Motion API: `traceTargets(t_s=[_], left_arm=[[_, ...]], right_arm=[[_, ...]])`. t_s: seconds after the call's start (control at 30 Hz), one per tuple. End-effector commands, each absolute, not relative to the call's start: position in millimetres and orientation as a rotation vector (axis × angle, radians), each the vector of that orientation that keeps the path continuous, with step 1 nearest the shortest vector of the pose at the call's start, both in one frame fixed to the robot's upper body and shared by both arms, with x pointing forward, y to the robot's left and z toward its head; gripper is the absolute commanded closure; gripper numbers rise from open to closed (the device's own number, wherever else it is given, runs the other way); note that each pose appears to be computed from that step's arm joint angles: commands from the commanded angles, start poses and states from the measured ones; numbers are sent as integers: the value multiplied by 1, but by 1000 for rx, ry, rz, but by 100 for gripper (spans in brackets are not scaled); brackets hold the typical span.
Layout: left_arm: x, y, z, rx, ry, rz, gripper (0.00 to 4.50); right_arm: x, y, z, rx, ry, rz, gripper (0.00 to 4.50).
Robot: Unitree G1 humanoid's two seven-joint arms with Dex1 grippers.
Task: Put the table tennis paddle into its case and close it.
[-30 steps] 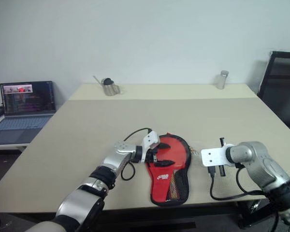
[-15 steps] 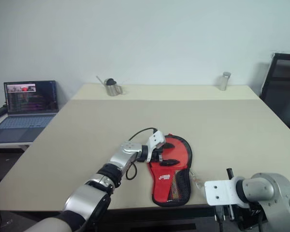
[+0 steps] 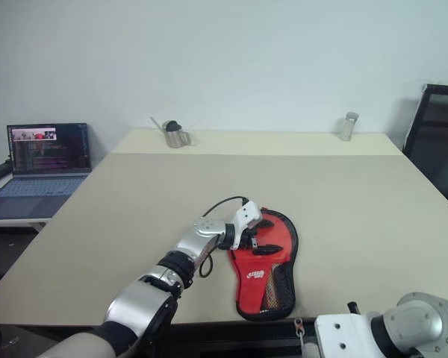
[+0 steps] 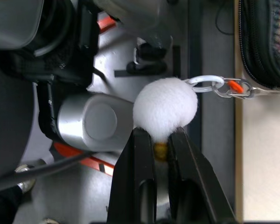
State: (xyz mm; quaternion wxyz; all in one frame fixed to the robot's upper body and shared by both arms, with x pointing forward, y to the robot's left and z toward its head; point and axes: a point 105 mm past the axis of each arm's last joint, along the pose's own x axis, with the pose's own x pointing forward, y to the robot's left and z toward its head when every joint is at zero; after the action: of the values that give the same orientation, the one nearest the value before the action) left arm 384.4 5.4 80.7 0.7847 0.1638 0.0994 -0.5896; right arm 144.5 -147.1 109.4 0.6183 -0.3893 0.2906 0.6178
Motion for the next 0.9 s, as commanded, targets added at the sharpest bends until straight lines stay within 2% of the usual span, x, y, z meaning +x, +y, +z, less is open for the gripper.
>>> traceTargets(t_s=[0.03, 0.13, 0.3, 0.5, 0.57, 0.6, 0.7, 0.83, 0.9], left_arm=[[377, 12, 50, 368, 329, -1257, 0], [377, 15, 49, 366, 331, -1251, 0], [377, 17, 48, 367, 331, -1247, 0], [377, 14, 52, 350, 318, -1249, 0], [377, 13, 54, 350, 307, -1256, 0], [377, 12, 56, 348, 299, -1260, 0], [376, 9, 62, 332, 276, -1273, 0], [372, 1, 74, 333, 224, -1324, 0], [372, 1, 83, 330, 192, -1324, 0]], right_arm=[[143, -137, 115, -917, 615, 1450, 450], [153, -138, 121, -933, 594, 1411, 450], [158, -131, 136, -844, 574, 1431, 300], [155, -121, 149, -711, 578, 1481, 89], [165, -118, 155, -675, 544, 1453, 17], [177, -116, 160, -654, 505, 1409, 1], [212, -117, 168, -579, 445, 1274, 1], [248, -134, 161, -523, 423, 1126, 1], [267, -142, 161, -523, 355, 1052, 1]])
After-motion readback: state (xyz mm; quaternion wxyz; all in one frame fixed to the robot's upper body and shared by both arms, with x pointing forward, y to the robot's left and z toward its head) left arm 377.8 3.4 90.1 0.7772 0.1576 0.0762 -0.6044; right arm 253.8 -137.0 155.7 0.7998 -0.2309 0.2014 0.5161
